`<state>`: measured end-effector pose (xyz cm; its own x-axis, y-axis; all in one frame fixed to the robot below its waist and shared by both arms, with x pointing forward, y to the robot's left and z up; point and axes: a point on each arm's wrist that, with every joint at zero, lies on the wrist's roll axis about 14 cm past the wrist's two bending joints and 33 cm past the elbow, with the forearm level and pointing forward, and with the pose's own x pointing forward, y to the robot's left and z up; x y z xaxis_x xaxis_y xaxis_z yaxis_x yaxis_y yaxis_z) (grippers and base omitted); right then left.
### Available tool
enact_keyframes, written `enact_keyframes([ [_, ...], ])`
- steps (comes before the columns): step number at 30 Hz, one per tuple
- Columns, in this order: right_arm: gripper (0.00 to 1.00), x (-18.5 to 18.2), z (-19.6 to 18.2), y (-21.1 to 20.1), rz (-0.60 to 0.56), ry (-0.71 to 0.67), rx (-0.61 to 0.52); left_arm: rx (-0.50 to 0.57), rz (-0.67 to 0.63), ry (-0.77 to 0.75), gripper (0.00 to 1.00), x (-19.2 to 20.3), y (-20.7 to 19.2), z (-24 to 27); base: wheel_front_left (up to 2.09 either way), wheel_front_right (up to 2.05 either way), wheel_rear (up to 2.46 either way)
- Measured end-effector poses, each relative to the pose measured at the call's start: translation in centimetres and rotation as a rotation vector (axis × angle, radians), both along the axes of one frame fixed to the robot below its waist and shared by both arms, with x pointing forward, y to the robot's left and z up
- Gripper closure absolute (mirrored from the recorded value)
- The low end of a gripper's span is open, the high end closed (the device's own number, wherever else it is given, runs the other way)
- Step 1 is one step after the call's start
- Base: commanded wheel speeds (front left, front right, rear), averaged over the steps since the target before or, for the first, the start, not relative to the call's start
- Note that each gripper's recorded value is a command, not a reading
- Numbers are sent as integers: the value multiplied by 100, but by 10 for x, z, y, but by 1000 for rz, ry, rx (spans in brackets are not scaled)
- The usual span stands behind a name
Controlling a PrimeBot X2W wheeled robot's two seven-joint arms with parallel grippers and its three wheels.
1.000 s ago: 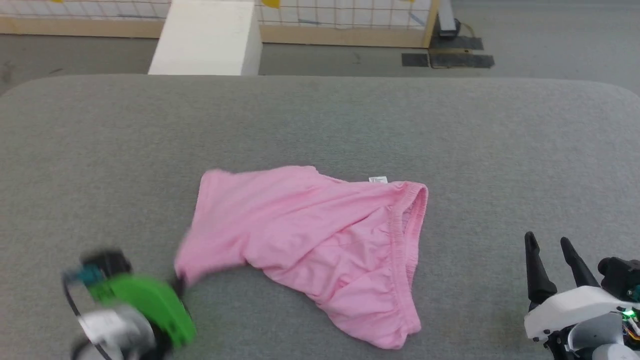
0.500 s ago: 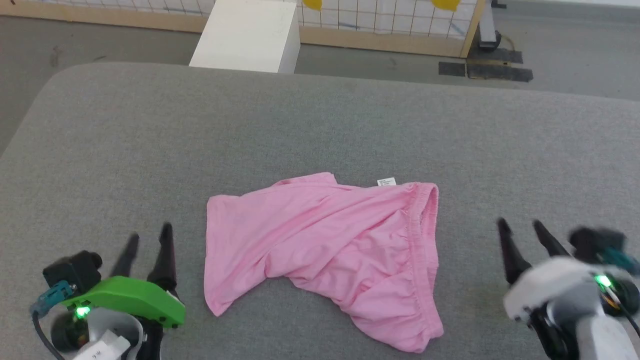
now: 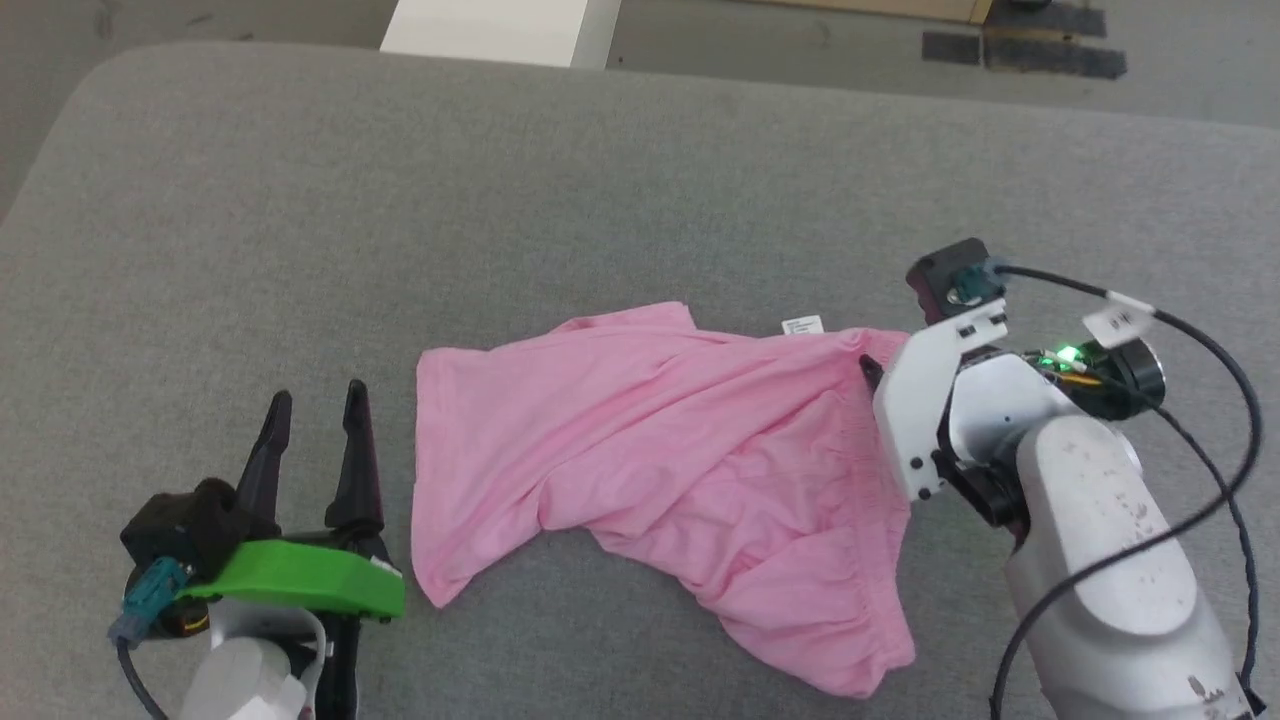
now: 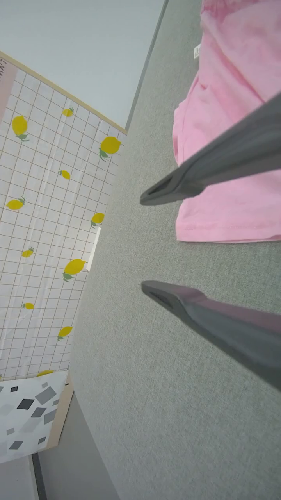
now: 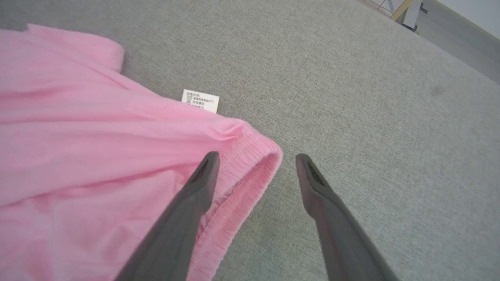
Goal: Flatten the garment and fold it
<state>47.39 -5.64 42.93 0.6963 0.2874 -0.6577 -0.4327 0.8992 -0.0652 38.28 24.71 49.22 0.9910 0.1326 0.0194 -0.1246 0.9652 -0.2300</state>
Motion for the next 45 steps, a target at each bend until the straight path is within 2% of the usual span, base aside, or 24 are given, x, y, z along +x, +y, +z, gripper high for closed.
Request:
enact_keyframes([
  [4, 0, 4, -24, -2, 4, 67, -60, 1, 13, 17, 0, 3, 5, -7, 0, 0, 0],
  [10, 0, 6, -45, 7, 31, 105, -63, 0, 26, 48, 0, 3, 10, -18, 0, 0, 0],
  [12, 81, 6, -47, 10, 37, 105, -54, -2, 29, 58, 0, 2, 11, -21, 0, 0, 0],
  [13, 100, 8, -45, 12, 41, 89, -43, -3, 29, 62, 0, 2, 11, -23, 0, 0, 0],
  [19, 100, 9, -35, 13, 32, 54, 4, -12, 0, 66, 0, 7, 4, -24, 0, 0, 0],
  [25, 100, 14, -10, 14, 20, -6, 69, 63, -151, 156, 0, 47, -14, -11, 0, 0, 0],
  [27, 100, 13, -4, 16, 27, -18, 82, 89, -206, 297, 0, 57, -19, -25, 0, 0, 0],
  [31, 100, 9, 0, 19, 43, -22, 94, 143, -263, 621, 0, 53, -21, -69, 0, 0, 0],
  [38, 100, 10, 4, 18, 44, -39, 106, 184, -338, 826, 0, 54, -33, -97, 0, 0, 0],
  [39, 100, 10, 4, 17, 42, -41, 106, 183, -339, 837, 5, 54, -33, -100, 0, 0, 0],
  [40, 100, 10, 5, 17, 42, -42, 111, 191, -343, 854, 58, 54, -32, -103, 0, 0, 0],
  [41, 100, 10, 6, 18, 42, -41, 125, 194, -346, 876, 90, 53, -32, -107, 0, 0, 0],
  [42, 100, 10, 6, 19, 45, -44, 128, 191, -347, 881, 100, 54, -32, -108, 0, 0, 0],
  [45, 100, 10, 7, 18, 46, -51, 130, 165, -345, 878, 100, 57, -32, -111, 0, 0, 0],
])
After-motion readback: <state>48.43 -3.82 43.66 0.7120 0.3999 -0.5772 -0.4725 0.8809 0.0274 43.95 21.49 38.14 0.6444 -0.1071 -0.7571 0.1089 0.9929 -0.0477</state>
